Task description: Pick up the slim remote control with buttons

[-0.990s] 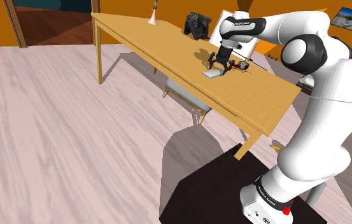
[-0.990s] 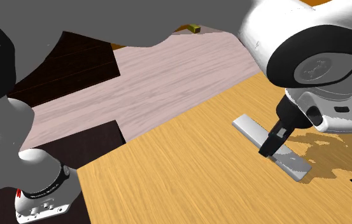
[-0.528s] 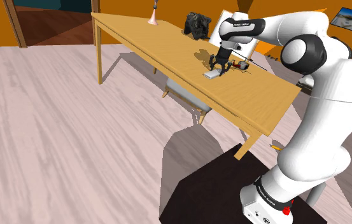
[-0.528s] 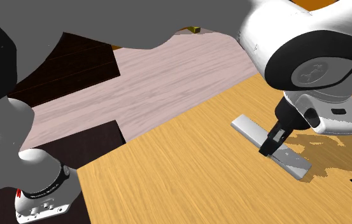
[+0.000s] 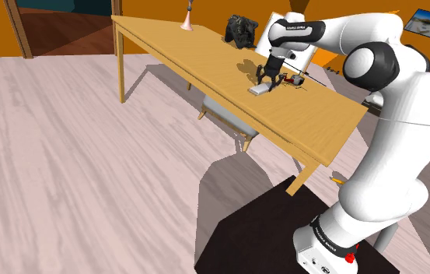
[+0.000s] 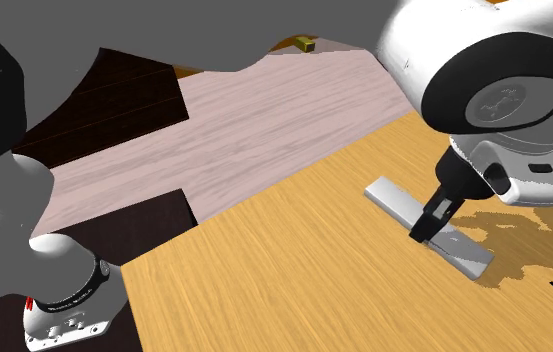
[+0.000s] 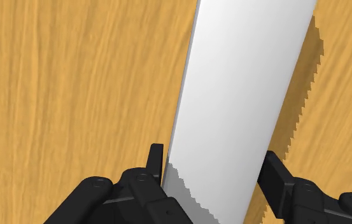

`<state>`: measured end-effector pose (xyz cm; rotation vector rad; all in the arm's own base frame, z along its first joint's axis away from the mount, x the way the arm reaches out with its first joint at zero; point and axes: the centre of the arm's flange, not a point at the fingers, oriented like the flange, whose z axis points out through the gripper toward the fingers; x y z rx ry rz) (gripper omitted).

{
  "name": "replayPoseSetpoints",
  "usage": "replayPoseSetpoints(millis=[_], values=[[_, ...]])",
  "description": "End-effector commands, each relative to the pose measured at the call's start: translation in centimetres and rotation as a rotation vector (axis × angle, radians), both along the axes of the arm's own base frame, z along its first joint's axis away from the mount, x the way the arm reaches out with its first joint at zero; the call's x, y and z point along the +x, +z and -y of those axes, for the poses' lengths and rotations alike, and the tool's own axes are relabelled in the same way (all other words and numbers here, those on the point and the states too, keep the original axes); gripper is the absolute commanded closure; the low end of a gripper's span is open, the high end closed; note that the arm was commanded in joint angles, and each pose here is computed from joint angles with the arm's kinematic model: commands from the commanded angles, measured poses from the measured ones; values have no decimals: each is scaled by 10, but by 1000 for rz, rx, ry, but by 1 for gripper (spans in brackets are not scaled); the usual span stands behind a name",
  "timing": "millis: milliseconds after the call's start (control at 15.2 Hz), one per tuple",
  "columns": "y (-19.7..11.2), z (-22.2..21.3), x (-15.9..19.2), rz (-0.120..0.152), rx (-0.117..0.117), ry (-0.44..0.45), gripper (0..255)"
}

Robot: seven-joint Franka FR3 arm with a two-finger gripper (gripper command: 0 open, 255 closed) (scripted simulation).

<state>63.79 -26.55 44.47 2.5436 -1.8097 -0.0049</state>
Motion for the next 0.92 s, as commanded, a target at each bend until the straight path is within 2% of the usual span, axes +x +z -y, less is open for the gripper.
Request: replayPoseSetpoints(millis=[0,726,858], values=[[10,0,0,0,0,0,255],[68,0,0,0,0,0,255],[69,0,0,0,0,0,255]])
